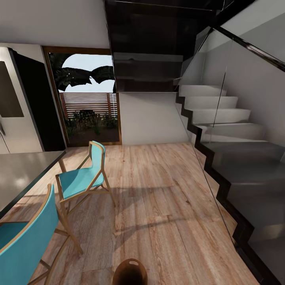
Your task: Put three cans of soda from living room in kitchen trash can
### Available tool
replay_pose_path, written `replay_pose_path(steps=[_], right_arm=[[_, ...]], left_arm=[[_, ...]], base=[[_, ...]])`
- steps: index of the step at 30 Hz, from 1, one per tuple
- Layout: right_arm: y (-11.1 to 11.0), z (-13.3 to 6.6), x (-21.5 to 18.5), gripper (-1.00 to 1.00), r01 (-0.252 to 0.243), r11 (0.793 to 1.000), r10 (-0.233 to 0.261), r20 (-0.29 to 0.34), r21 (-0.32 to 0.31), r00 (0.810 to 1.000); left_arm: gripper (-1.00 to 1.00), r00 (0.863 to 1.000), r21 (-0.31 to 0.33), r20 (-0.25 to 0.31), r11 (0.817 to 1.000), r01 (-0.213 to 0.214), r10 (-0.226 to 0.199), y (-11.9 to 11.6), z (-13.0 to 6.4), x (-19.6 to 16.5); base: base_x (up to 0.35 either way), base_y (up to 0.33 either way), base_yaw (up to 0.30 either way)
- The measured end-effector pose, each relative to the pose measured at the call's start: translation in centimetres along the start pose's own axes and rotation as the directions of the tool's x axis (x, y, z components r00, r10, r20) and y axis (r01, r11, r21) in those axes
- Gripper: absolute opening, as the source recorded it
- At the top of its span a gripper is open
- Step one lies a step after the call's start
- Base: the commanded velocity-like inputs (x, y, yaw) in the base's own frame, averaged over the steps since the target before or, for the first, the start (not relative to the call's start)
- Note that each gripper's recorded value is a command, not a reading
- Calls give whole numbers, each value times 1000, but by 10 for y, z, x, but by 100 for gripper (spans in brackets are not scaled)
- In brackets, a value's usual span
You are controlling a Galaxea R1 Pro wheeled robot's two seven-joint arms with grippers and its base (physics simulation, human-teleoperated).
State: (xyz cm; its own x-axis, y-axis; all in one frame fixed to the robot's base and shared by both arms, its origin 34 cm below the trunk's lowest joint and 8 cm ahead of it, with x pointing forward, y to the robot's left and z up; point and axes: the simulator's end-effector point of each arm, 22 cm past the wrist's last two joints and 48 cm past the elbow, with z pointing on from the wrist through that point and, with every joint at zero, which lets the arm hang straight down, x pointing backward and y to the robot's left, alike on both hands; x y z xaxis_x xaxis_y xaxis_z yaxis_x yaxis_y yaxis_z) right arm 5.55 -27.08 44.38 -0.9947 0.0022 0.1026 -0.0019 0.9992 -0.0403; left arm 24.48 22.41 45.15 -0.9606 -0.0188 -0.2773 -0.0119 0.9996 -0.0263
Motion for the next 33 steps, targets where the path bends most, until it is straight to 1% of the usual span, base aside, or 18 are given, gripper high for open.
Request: replay_pose_path(steps=[33], right_arm=[[0, 0, 0, 100, 0, 1000, 0, 0, 0, 1000]], left_arm=[[100, 1000, 0, 0, 1000, 0, 0, 0, 0, 0]], base=[[0, 0, 0]])
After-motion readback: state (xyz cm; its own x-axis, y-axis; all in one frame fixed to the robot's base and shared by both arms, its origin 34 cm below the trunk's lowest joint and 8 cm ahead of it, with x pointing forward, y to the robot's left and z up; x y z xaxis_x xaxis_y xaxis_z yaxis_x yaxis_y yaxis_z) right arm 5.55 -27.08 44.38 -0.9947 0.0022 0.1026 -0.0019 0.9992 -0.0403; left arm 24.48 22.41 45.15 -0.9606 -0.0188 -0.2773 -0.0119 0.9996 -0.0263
